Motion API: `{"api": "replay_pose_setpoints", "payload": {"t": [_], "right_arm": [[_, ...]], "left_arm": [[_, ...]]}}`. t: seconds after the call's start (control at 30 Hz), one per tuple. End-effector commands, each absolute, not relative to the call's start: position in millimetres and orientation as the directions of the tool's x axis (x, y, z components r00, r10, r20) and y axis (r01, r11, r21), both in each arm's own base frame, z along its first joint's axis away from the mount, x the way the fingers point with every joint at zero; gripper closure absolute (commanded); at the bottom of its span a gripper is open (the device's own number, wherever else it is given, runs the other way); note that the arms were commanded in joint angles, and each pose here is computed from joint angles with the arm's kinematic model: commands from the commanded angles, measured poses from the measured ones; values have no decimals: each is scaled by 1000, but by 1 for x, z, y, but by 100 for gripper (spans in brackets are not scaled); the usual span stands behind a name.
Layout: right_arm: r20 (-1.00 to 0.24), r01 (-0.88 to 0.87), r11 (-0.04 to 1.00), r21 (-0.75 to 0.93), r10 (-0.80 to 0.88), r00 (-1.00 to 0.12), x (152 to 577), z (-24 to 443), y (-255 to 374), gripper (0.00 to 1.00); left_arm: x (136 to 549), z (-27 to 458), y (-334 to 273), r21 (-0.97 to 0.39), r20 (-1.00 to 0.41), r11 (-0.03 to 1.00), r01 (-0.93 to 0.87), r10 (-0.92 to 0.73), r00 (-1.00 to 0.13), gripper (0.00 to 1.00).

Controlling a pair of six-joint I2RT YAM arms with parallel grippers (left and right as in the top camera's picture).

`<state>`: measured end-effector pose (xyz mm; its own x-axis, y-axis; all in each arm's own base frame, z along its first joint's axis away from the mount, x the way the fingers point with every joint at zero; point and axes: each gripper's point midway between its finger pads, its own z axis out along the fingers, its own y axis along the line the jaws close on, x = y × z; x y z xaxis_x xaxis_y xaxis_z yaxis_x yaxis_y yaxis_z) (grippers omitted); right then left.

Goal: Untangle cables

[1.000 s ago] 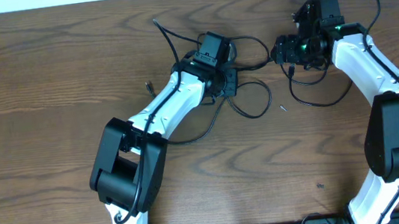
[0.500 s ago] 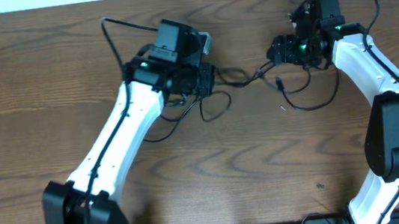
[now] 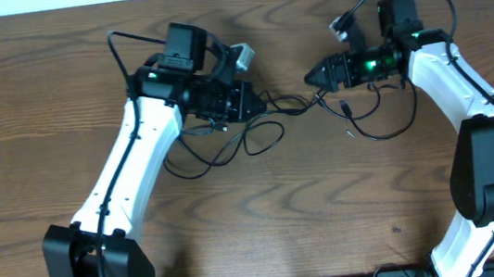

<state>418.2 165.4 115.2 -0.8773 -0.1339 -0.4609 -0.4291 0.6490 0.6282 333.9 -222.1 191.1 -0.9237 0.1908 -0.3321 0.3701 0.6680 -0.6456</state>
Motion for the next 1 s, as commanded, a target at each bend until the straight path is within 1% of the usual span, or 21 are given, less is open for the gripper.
{"api": "replay_pose_setpoints", "payload": {"t": [0.0, 0.13, 0.2, 0.37, 0.5, 0.57, 0.7, 0.8, 0.9, 0.97], "right_arm": [[-583, -640, 565, 521, -311, -750, 402, 125, 189, 16], [-606, -743, 543, 392, -455, -653, 393, 113, 210, 13], [-615, -778, 514, 362, -495, -613, 388, 111, 220, 13], [-639, -835, 445, 322, -549, -539, 378, 112, 238, 12], [-649, -848, 429, 312, -555, -520, 377, 113, 246, 15], [-654, -849, 429, 308, -553, -516, 379, 112, 248, 18], [-653, -845, 440, 304, -550, -521, 383, 108, 248, 29], [-655, -846, 440, 302, -549, -519, 385, 106, 249, 34], [-659, -848, 439, 298, -548, -515, 386, 106, 250, 43], [-660, -842, 445, 304, -539, -523, 387, 106, 250, 53]], "left_arm": [[336, 208, -220, -716, -342, 591, 372, 168, -924, 92], [339, 209, -214, -731, -327, 588, 346, 144, -934, 92], [337, 208, -214, -732, -319, 590, 341, 145, -937, 92], [334, 207, -213, -735, -304, 593, 329, 147, -941, 92], [334, 207, -213, -735, -304, 593, 329, 146, -941, 93], [334, 207, -213, -735, -303, 593, 329, 146, -942, 93], [334, 207, -213, -735, -303, 593, 329, 146, -942, 92], [334, 207, -213, -735, -304, 593, 329, 146, -941, 92], [335, 206, -212, -732, -304, 596, 329, 146, -941, 93], [335, 206, -212, -732, -304, 596, 329, 146, -941, 93]]}}
